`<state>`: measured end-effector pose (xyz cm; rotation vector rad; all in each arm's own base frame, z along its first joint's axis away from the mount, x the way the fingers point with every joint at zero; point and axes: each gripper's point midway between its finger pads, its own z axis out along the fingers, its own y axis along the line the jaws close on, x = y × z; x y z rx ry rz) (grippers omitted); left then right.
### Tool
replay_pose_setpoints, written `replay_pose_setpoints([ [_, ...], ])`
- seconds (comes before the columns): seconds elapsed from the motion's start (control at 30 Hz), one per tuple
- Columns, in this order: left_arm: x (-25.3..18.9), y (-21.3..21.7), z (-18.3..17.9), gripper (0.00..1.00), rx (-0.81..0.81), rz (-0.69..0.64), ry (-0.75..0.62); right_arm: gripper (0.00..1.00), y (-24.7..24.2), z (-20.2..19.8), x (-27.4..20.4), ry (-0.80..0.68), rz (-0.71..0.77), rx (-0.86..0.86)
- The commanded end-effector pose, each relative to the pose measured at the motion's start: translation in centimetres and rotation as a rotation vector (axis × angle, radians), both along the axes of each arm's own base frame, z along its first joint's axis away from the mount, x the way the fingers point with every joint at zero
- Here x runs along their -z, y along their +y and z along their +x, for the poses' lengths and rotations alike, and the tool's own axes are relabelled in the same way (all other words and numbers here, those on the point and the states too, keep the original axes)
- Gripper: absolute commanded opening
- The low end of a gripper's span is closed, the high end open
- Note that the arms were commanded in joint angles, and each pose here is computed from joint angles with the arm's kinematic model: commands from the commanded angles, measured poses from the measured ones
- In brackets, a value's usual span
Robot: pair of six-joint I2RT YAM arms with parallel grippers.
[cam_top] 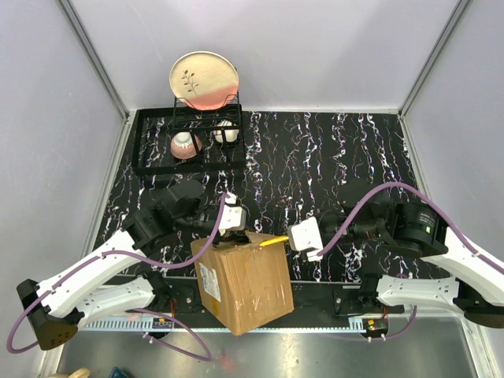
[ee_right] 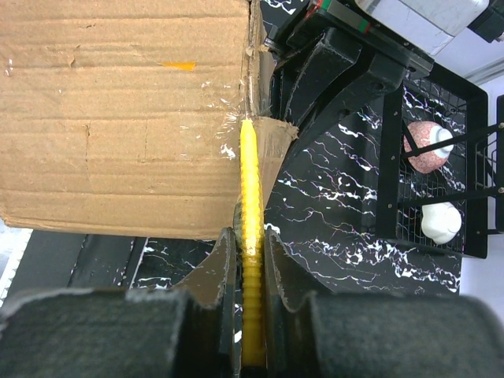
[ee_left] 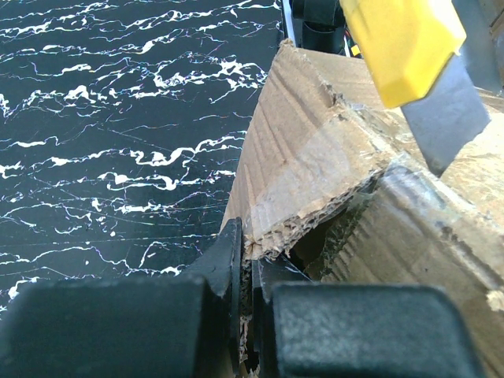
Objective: Unpack the express box
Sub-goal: Cut the express box at the center of the board.
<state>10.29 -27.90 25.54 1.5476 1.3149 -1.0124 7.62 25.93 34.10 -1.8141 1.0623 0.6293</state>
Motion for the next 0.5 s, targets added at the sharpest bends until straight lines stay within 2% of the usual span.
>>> replay_pose_setpoints([
  [0.0,-3.6,-0.8,-0.3,0.0,0.033,-0.123,-0.039,0.0,0.6,0.4,-1.1,-0.019,0.034,0.017],
  [0.47,-3.8,-1.2,0.3,0.0,0.001,-0.134,-0.017,0.0,2.6,0.0,-0.8,-0.013,0.027,-0.02],
])
